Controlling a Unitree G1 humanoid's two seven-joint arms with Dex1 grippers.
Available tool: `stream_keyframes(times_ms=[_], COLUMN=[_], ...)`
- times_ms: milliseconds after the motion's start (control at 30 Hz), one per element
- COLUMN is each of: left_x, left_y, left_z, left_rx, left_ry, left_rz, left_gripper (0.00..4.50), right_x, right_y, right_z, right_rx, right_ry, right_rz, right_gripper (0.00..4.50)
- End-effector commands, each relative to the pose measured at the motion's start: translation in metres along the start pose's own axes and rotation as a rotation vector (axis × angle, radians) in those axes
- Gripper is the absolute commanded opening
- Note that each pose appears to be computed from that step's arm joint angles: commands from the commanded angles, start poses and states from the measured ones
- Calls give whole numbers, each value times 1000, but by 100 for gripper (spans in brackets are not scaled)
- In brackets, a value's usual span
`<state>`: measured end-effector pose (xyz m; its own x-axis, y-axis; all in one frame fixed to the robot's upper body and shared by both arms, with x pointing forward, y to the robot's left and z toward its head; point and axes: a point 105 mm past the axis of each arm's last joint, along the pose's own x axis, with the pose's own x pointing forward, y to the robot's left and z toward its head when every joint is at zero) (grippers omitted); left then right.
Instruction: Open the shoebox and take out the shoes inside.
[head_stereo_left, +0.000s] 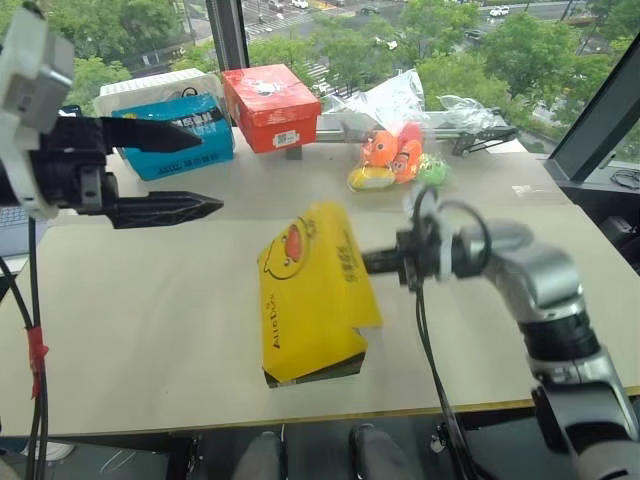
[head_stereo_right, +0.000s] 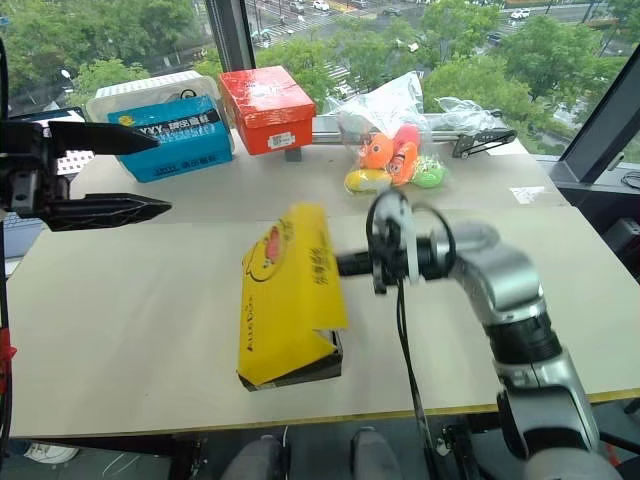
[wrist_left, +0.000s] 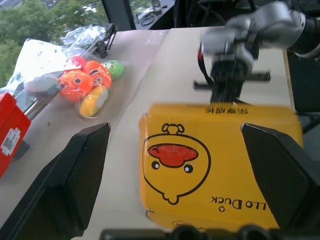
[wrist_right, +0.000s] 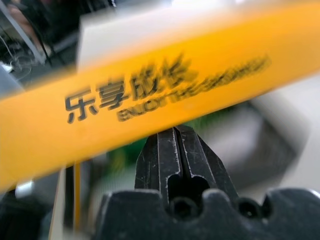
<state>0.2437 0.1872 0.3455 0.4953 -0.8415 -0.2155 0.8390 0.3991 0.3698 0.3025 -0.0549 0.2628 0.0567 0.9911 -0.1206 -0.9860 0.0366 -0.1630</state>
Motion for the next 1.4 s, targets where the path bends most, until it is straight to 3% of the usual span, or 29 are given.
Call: stream_keyframes(times_ms=[33, 167, 333, 467, 667, 767, 867, 1133, 1267, 1400], left_x=[-12, -22, -31, -32, -25, -17, -12, -5, 0, -1], left_y=[-2, 1, -9, -14, -15, -10, -4, 3, -2, 3], left_z=[17, 21, 26, 25, 4, -8, -15, -43, -51, -52], left_rx=[54, 56, 55, 41, 8, 4, 0, 7, -13, -9], left_ry=[-43, -56, -22, -14, 32, 27, 15, 65, 56, 62], left_rz=[56, 124, 156, 165, 144, 129, 108, 92, 70, 88], left_gripper=[447, 447, 447, 447, 447, 450, 450, 450, 450, 450], right_x=[53, 118, 167, 163, 123, 98, 84, 80, 70, 66], right_y=[11, 31, 46, 46, 27, 25, 29, 25, 19, 17], right_z=[39, 41, 7, 6, 21, 27, 21, -20, -34, -68], right_rx=[-112, -186, -270, -279, -358, -330, -268, 400, 576, 573], right_ry=[-63, -60, 34, 34, 89, 149, 206, 257, 327, 507], right_rz=[116, 238, 299, 314, 241, 239, 237, 38, -63, -167], right_gripper=[0, 0, 0, 0, 0, 71, 174, 446, 446, 446])
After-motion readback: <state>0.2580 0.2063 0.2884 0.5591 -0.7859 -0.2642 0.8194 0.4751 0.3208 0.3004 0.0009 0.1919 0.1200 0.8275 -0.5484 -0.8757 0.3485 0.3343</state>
